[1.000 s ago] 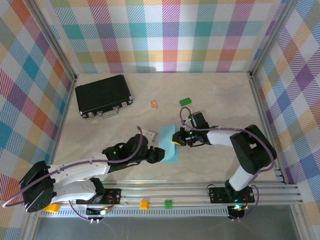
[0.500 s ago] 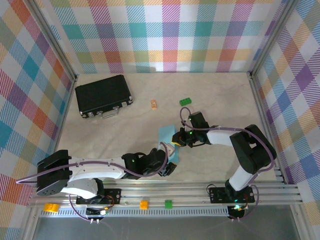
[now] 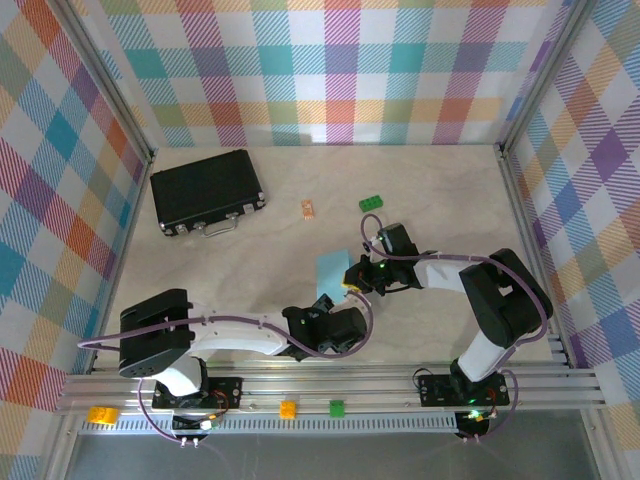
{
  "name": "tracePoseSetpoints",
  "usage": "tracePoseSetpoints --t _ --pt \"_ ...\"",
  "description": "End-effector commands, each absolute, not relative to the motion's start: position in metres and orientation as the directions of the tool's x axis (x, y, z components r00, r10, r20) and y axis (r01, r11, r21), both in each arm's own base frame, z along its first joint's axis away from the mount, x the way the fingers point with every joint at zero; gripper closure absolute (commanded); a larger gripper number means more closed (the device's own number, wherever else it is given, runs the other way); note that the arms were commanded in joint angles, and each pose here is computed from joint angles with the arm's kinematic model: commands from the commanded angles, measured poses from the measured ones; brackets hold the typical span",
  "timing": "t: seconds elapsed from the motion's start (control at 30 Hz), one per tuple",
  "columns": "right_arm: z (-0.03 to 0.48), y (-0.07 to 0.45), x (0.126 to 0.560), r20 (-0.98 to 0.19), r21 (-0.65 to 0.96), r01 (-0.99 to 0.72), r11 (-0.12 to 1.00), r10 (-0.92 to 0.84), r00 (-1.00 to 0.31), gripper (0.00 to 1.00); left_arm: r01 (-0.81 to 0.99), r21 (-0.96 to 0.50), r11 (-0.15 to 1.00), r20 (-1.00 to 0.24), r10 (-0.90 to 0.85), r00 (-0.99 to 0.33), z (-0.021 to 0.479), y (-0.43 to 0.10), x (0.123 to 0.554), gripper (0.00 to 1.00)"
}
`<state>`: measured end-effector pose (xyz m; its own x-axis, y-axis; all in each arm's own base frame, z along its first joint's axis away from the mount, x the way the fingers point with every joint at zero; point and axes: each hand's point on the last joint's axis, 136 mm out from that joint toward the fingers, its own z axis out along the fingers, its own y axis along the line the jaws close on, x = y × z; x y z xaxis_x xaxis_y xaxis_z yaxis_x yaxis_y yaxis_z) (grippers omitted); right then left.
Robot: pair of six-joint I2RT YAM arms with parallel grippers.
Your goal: Fold a paper plane with a square sheet of paper (pick it up from the middle)
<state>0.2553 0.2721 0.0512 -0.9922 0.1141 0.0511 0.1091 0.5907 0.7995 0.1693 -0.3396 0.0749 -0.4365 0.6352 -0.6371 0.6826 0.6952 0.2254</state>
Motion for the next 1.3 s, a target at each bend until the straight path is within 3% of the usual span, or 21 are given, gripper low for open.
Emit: tracePoseSetpoints --t 0.0,0.4,0.57,1.13,1.27 --pt "0.056 0.276 0.258 0.057 0.812 0.108 0.574 0.106 -0.993 0.99 0.645 0.294 0.706 -0.638 0.647 -0.418 0.079 -0.337 0.178 0.23" --pt "0.055 0.275 0.256 0.064 0.815 0.116 0.568 0.111 -0.992 0.98 0.644 0.308 0.700 -0.603 0.667 -0.437 0.063 -0.337 0.181 0.41" --pt "0.053 0.274 0.255 0.069 0.813 0.121 0.569 0.113 -0.991 0.98 0.632 0.325 0.703 -0.603 0.669 -0.434 0.063 -0.339 0.185 0.54" --pt "0.053 0.274 0.253 0.072 0.814 0.124 0.567 0.114 -0.991 0.96 0.613 0.321 0.722 -0.619 0.650 -0.440 0.063 -0.338 0.188 0.74" --pt "0.052 0.274 0.253 0.073 0.815 0.125 0.566 0.114 -0.991 0.96 0.619 0.312 0.721 -0.621 0.648 -0.441 0.063 -0.340 0.187 0.82"
